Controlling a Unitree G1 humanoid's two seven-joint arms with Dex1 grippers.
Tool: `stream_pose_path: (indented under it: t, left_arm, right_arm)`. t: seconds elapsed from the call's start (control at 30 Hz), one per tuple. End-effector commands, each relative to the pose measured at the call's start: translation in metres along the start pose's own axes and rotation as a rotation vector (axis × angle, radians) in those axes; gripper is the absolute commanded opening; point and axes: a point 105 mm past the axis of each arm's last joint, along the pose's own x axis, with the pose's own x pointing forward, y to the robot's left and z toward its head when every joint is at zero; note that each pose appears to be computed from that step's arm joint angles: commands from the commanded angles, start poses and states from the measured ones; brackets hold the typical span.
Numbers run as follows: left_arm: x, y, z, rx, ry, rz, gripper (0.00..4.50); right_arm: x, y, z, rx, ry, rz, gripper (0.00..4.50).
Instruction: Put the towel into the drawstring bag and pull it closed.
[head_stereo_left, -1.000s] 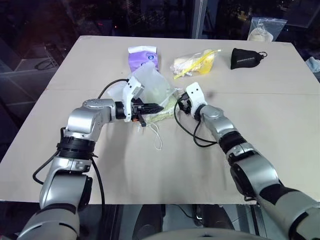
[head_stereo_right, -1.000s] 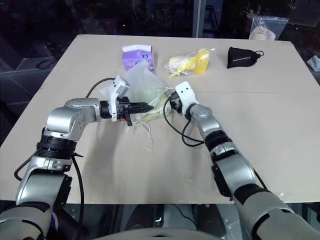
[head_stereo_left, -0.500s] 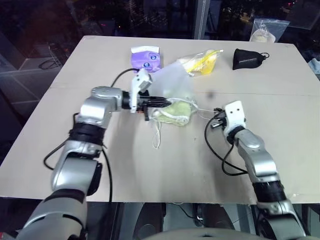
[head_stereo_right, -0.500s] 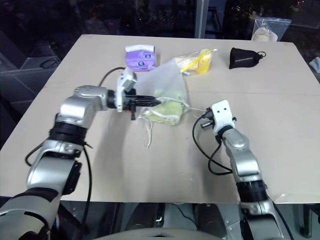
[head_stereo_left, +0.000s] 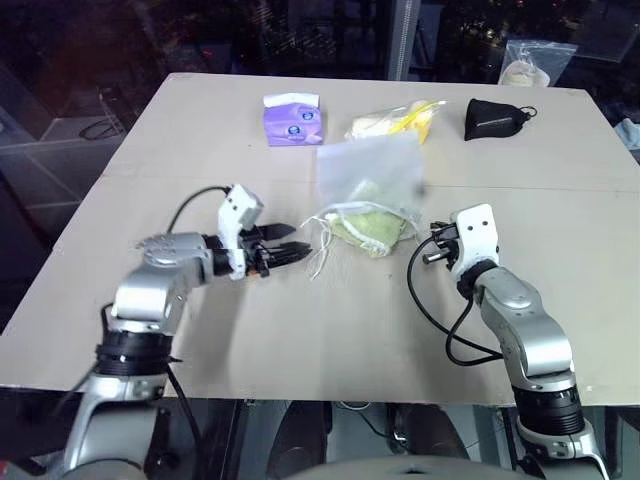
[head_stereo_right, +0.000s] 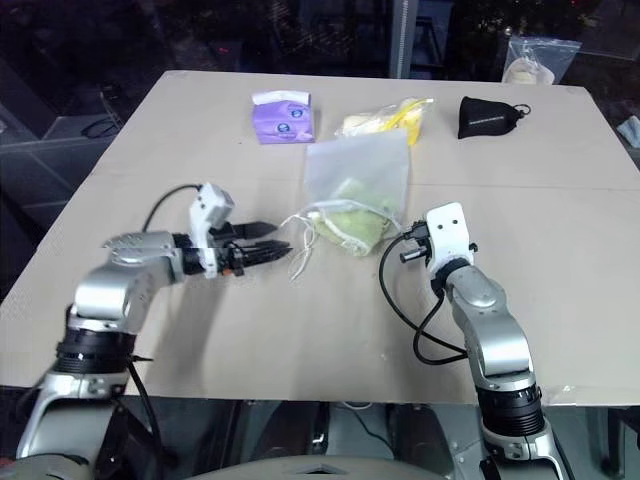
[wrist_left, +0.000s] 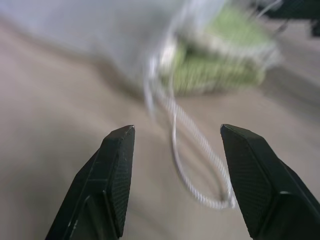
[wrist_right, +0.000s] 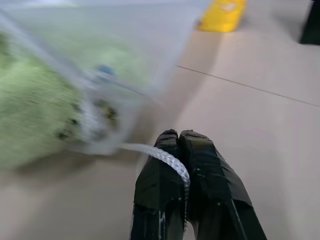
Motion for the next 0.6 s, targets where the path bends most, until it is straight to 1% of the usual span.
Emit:
stream_pose_path:
  t: [0.03, 0.3, 0.37, 0.47, 0.53, 0.6]
  left_arm:
    - [0.012, -0.012, 0.01, 0.071, -0.043, 0.05, 2.75]
    - [0.039, -0.019, -0.007, 0.001, -0.042, 0.107, 2.75]
    - [0.041, -0.015, -0.01, 0.007, -0.032, 0.137, 2.23]
    - [0.044, -0.017, -0.011, 0.018, -0.031, 0.121, 1.05]
    - [0.044, -0.016, -0.011, 0.022, -0.04, 0.127, 0.07]
    - [0.043, -0.013, -0.012, 0.024, -0.046, 0.145, 0.07]
  right_arm:
    - [-0.004, -0.002, 0.017, -0.023, -0.058, 0.004, 0.0]
    - [-0.006, -0.002, 0.014, -0.029, -0.044, -0.002, 0.0]
    - [-0.007, -0.002, 0.013, -0.03, -0.043, -0.005, 0.0]
    - [-0.007, -0.004, 0.015, -0.031, -0.045, -0.014, 0.0]
    - [-0.007, -0.005, 0.016, -0.034, -0.049, -0.018, 0.0]
    - [-0.007, -0.007, 0.017, -0.032, -0.053, -0.023, 0.0]
